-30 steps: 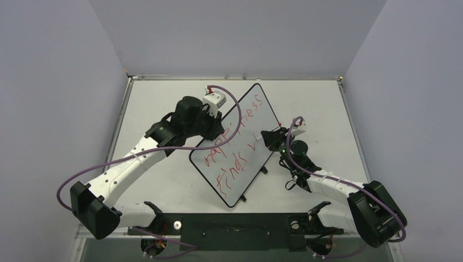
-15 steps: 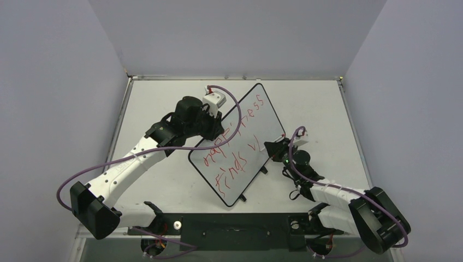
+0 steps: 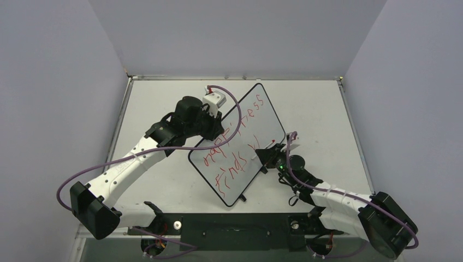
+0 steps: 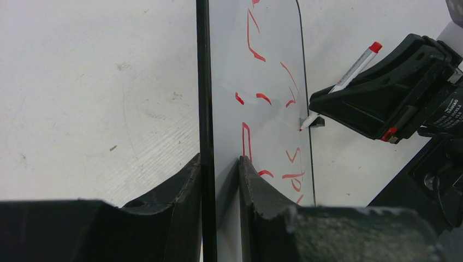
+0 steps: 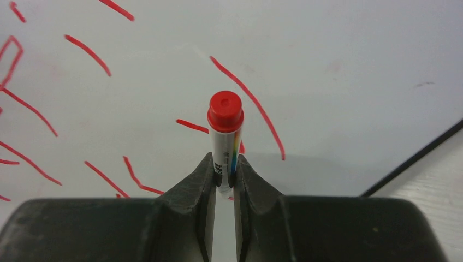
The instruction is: Write a sentence on the whiteboard
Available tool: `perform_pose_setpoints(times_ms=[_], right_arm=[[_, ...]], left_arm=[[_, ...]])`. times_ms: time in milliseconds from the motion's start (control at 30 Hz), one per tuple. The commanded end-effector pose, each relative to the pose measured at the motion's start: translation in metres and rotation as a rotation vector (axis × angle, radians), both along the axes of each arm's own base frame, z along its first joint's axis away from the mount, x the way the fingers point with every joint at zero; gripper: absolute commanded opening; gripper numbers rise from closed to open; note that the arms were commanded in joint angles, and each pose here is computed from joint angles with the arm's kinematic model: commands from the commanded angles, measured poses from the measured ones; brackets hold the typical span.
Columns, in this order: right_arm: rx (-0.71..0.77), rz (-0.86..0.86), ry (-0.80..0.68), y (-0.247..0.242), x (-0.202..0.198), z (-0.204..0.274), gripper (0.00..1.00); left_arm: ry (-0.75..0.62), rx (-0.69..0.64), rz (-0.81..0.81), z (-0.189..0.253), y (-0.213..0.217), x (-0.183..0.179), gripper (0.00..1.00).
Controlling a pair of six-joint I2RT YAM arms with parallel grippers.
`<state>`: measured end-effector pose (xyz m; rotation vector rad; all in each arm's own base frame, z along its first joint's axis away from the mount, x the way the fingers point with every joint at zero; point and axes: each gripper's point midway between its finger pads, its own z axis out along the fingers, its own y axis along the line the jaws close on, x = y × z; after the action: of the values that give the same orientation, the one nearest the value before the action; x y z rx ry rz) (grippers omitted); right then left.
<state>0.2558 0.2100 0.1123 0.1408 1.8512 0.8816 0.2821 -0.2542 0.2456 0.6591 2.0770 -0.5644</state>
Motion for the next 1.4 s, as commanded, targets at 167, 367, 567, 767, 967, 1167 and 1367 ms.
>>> perform_pose_setpoints(times_ms=[167, 367, 567, 767, 967, 1167, 1367], right_arm=[[0.055, 0.01, -0.123, 0.024, 0.022, 0.07, 0.0], [0.035, -0.008, -0.155, 0.014, 0.018, 0.091, 0.0], [0.003, -0.113, -0.151, -0.021, 0.025, 0.084, 0.0], [0.007, -0.184, -0.143, -0.048, 0.042, 0.08, 0.0], [0.018, -0.153, -0.152, -0.041, 0.057, 0.087, 0.0], [0.043, -0.105, -0.154, -0.025, 0.067, 0.089, 0.0], [0.041, -0.096, -0.164, -0.02, 0.073, 0.095, 0.0]], left_arm=[[-0.108, 0.049, 0.006, 0.014, 0.011, 0.008, 0.0], [-0.107, 0.049, 0.006, 0.013, 0.011, 0.009, 0.0], [-0.107, 0.047, 0.003, 0.014, 0.01, 0.008, 0.0], [-0.108, 0.046, 0.004, 0.014, 0.01, 0.009, 0.0], [-0.107, 0.047, 0.001, 0.014, 0.01, 0.008, 0.0], [-0.107, 0.045, 0.002, 0.014, 0.01, 0.008, 0.0], [-0.11, 0.043, 0.003, 0.015, 0.01, 0.008, 0.0]])
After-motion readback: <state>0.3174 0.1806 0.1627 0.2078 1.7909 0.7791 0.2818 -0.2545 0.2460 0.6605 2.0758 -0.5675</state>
